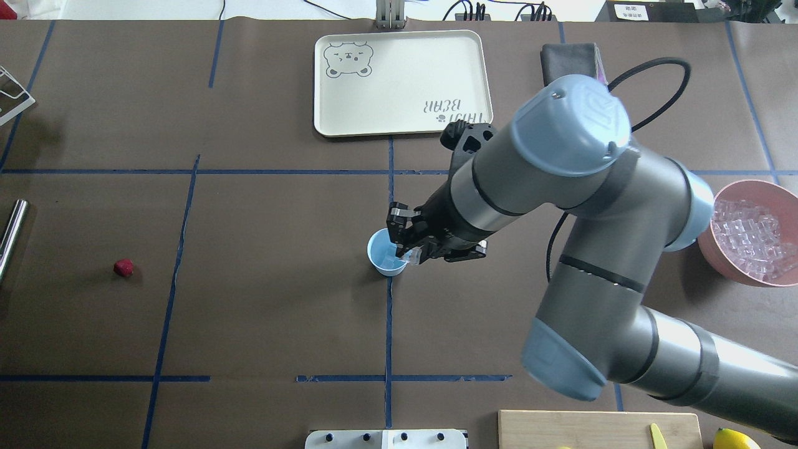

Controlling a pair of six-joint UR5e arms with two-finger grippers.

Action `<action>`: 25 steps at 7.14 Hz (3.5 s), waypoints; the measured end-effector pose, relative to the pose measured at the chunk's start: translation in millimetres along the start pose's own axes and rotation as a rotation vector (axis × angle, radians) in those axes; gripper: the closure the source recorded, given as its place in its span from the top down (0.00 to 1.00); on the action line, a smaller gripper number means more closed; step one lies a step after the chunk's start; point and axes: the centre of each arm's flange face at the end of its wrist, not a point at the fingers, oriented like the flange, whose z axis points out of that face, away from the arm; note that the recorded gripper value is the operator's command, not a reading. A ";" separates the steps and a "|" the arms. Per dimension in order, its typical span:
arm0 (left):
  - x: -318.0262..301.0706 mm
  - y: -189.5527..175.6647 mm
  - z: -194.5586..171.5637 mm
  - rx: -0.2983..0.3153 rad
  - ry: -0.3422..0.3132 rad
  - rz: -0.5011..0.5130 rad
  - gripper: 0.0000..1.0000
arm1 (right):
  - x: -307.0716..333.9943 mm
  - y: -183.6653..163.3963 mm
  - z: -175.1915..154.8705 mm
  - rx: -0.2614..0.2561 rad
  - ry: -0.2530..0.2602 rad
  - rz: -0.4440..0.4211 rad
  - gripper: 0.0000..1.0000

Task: Mash ice and strawberries in cup
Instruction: 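Carry the third ice cube with the right gripper over the cup, then open the right gripper to drop the ice cube into the cup, then grasp the red strawberry with the left gripper while the right gripper withdraws toward the bowl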

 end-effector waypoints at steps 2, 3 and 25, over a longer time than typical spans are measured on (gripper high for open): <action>-1.1 0.3 1.0 -0.002 0.000 -0.002 1.00 | -25.3 2.0 27.1 0.052 0.016 0.025 0.02; -1.3 0.1 1.2 -0.002 0.000 -0.002 1.00 | -28.4 -3.9 42.0 0.092 0.035 0.034 0.02; 273.4 -9.7 218.9 0.064 -0.149 -0.113 0.99 | 298.4 -163.5 -152.0 0.111 0.269 -0.122 0.99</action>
